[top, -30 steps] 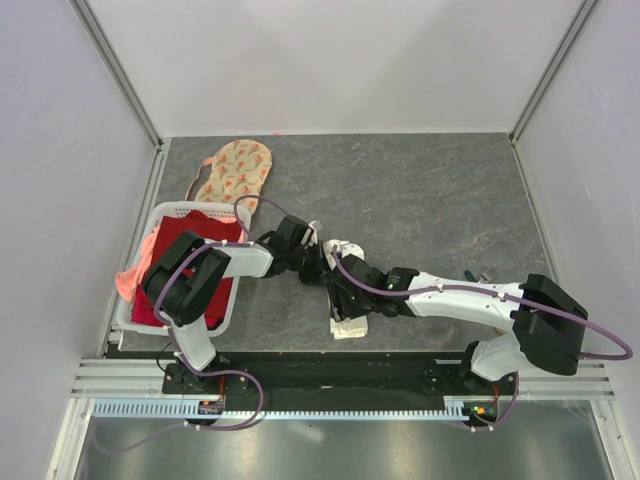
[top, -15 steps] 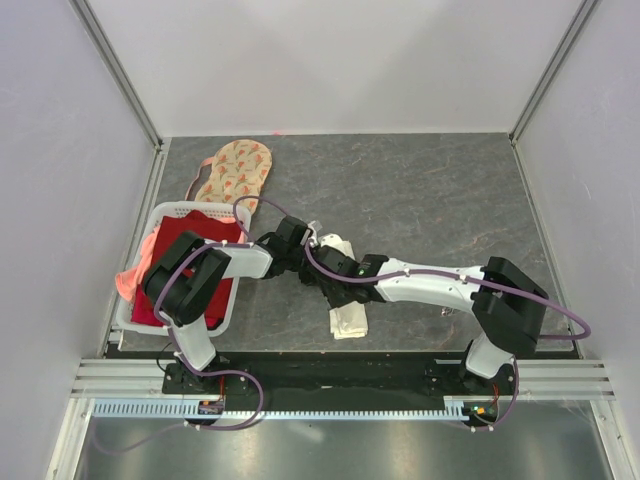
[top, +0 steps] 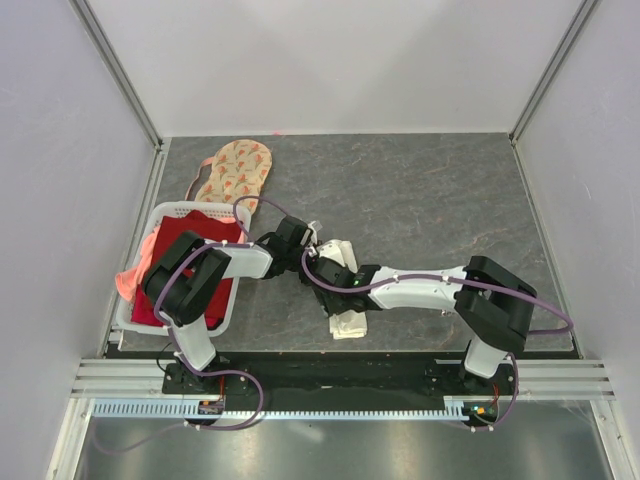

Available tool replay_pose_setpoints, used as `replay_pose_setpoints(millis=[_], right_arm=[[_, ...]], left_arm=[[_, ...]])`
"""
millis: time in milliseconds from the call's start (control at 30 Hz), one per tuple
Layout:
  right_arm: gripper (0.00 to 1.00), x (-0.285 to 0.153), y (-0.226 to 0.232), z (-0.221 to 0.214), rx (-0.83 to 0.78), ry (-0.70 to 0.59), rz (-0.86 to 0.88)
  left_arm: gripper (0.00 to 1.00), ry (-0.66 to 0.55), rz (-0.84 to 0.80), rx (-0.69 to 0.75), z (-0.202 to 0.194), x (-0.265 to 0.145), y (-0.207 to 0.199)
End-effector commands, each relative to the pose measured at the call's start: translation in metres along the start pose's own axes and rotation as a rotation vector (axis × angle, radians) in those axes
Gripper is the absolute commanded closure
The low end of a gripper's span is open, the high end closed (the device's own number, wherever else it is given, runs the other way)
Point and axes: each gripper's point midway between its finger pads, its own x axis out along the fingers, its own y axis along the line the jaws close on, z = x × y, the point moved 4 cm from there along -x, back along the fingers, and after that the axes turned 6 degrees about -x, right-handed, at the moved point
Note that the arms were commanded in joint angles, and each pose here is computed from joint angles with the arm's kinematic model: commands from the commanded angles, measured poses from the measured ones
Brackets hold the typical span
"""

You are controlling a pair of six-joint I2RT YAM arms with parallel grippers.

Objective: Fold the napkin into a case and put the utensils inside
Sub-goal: Pick up the smaller rectangle-folded napkin from the center of the board.

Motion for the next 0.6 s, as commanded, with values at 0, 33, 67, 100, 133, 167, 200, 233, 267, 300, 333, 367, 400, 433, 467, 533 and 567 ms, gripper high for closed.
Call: replay_pose_setpoints(millis=[0, 33, 67, 100, 133, 167, 200, 233, 267, 300, 333, 367, 400, 433, 467, 533, 567], right_arm=[[0.42, 0.004, 0.01, -0.001, 0.022, -0.032, -0.018], [0.41, 0.003, 0.007, -0.002, 0.027, -0.036, -0.052], [0.41, 0.003, 0.01, -0.002, 0.025, -0.04, -0.059], [0.41, 0.003, 0.01, -0.003, 0.019, -0.037, -0.068], [0.41, 0.003, 0.01, -0.005, 0.021, -0.029, -0.076], [0.41, 0.006, 0.01, -0.005, 0.02, -0.023, -0.095], [0.42, 0.007, 0.01, -0.007, 0.017, -0.018, -0.109], [0.46, 0.01, 0.006, -0.012, 0.012, -0.004, -0.143], [0.48, 0.01, 0.005, -0.014, 0.019, -0.01, -0.167], [0.49, 0.011, 0.002, -0.016, 0.021, -0.01, -0.185], [0.53, 0.012, 0.0, -0.021, 0.026, -0.004, -0.206], [0.56, 0.014, -0.006, -0.024, 0.022, -0.015, -0.247], [0.62, 0.015, -0.009, -0.027, 0.016, -0.014, -0.271], [0.63, 0.015, -0.011, -0.031, 0.013, -0.016, -0.285], [0.64, 0.015, -0.014, -0.031, 0.021, -0.033, -0.308], [0.67, 0.016, -0.016, -0.033, 0.019, -0.04, -0.325], [0.69, 0.016, -0.016, -0.034, 0.02, -0.04, -0.327]], left_arm=[[0.97, 0.002, 0.005, 0.006, -0.002, -0.001, 0.003], [0.97, 0.003, 0.004, 0.003, -0.001, -0.001, 0.002], [0.97, 0.008, 0.005, 0.001, -0.002, 0.001, 0.004], [0.97, 0.007, 0.004, -0.001, -0.002, 0.001, 0.004], [0.97, 0.005, 0.002, -0.006, -0.002, 0.001, 0.004], [0.96, 0.005, 0.002, -0.01, -0.003, 0.001, 0.005], [0.95, 0.006, -0.003, -0.017, -0.003, 0.001, 0.003], [0.94, 0.005, -0.007, -0.021, -0.002, 0.001, 0.003], [0.92, 0.006, -0.011, -0.024, -0.002, 0.001, 0.001], [0.9, 0.005, -0.02, -0.034, -0.001, -0.002, -0.001], [0.85, -0.001, -0.026, -0.038, 0.001, -0.003, -0.003], [0.83, -0.008, -0.034, -0.042, 0.004, -0.006, -0.004], [0.81, -0.017, -0.041, -0.05, 0.006, -0.009, -0.006], [0.78, -0.022, -0.045, -0.055, 0.008, -0.011, -0.006], [0.77, -0.025, -0.054, -0.066, 0.013, -0.014, -0.005], [0.74, -0.03, -0.084, -0.073, 0.018, -0.021, -0.01], [0.73, -0.032, -0.114, -0.077, 0.022, -0.026, -0.012]])
